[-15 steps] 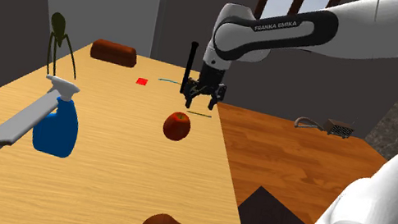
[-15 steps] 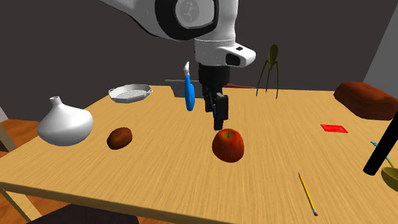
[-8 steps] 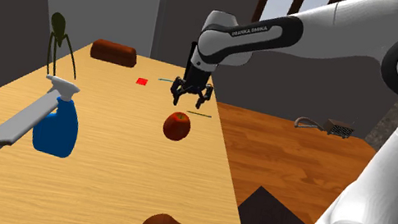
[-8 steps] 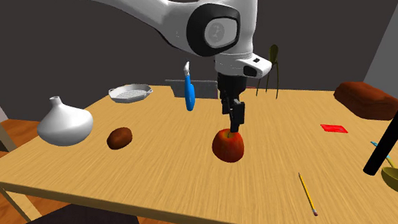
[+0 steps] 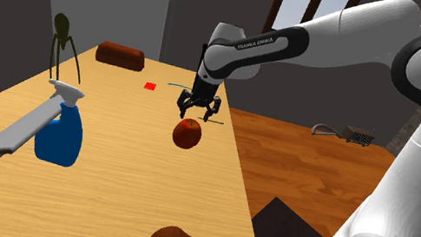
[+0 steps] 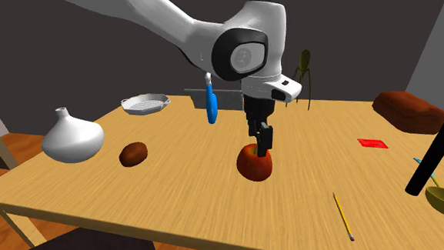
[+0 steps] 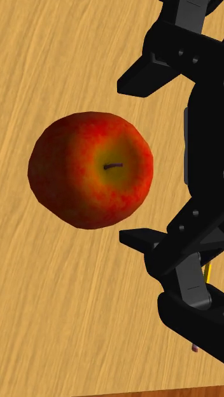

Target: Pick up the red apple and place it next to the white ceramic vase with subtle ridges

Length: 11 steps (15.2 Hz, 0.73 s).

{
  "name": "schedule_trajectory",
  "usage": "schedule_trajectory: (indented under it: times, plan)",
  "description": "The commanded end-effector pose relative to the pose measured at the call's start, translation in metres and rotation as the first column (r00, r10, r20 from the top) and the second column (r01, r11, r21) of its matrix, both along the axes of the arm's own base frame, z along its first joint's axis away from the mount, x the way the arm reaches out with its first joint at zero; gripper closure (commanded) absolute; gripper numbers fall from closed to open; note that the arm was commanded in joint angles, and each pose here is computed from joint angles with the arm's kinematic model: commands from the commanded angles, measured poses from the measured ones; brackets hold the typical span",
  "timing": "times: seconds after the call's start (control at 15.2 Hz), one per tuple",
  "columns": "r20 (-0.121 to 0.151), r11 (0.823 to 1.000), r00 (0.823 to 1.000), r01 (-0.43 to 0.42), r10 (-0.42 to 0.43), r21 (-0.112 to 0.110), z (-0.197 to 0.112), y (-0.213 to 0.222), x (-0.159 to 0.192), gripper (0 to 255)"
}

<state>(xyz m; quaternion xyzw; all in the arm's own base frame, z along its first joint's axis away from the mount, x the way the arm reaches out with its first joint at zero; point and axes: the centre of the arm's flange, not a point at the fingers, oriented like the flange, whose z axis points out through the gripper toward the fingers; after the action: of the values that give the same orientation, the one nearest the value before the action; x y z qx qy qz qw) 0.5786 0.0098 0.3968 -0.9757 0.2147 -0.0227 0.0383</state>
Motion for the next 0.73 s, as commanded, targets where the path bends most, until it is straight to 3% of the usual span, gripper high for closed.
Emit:
schedule_trajectory:
  times: [0.0,0.26,0.33,0.66]
  plan:
    - [0.000,1.000,1.000,0.000,0.000,0.000,-0.0010,0.0003,0.0001,0]
    - [0.000,1.000,1.000,0.000,0.000,0.000,-0.0009,0.0003,0.0001,0]
    - [0.000,1.000,1.000,0.000,0.000,0.000,-0.0009,0.0003,0.0001,255]
    - [0.000,1.000,1.000,0.000,0.000,0.000,-0.0008,0.0005,0.0002,255]
